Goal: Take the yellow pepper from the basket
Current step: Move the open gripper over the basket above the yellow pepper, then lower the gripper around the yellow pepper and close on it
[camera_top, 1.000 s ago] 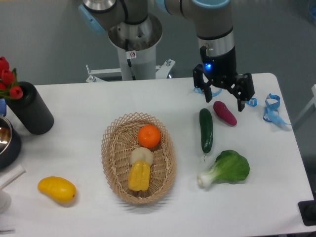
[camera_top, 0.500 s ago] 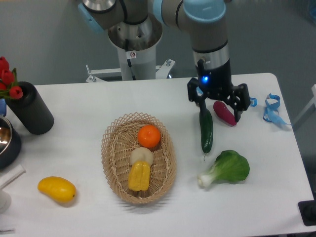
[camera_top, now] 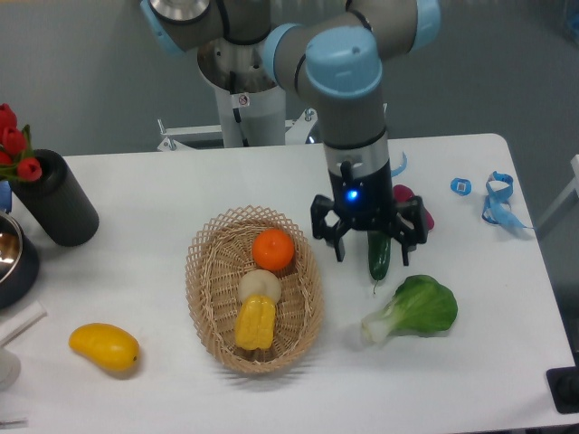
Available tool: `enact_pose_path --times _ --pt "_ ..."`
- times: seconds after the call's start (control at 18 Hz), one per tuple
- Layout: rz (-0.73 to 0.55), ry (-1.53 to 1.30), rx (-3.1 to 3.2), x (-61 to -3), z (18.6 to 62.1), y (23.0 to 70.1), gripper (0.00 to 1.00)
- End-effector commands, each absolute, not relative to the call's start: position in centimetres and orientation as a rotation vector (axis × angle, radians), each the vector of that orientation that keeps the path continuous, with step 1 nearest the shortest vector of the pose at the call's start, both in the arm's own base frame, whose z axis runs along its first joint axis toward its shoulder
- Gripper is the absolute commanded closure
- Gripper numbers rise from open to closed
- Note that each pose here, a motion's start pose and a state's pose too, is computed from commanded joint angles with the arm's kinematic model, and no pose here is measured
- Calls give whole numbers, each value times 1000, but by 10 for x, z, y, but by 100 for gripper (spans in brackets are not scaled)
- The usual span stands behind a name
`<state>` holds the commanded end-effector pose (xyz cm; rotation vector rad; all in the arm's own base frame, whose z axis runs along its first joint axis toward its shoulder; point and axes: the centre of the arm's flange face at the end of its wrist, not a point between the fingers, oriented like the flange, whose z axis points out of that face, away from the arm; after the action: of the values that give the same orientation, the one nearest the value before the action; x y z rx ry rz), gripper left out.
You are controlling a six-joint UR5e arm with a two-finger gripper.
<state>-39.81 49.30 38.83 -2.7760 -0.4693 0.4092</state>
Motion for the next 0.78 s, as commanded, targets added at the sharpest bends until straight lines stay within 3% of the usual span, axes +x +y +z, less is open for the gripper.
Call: enact_pose_path --times 0.33,0.78 --pt "286 -472 -2829 -356 327 534 0" --pt "137 -531 -2820 -340 288 555 0"
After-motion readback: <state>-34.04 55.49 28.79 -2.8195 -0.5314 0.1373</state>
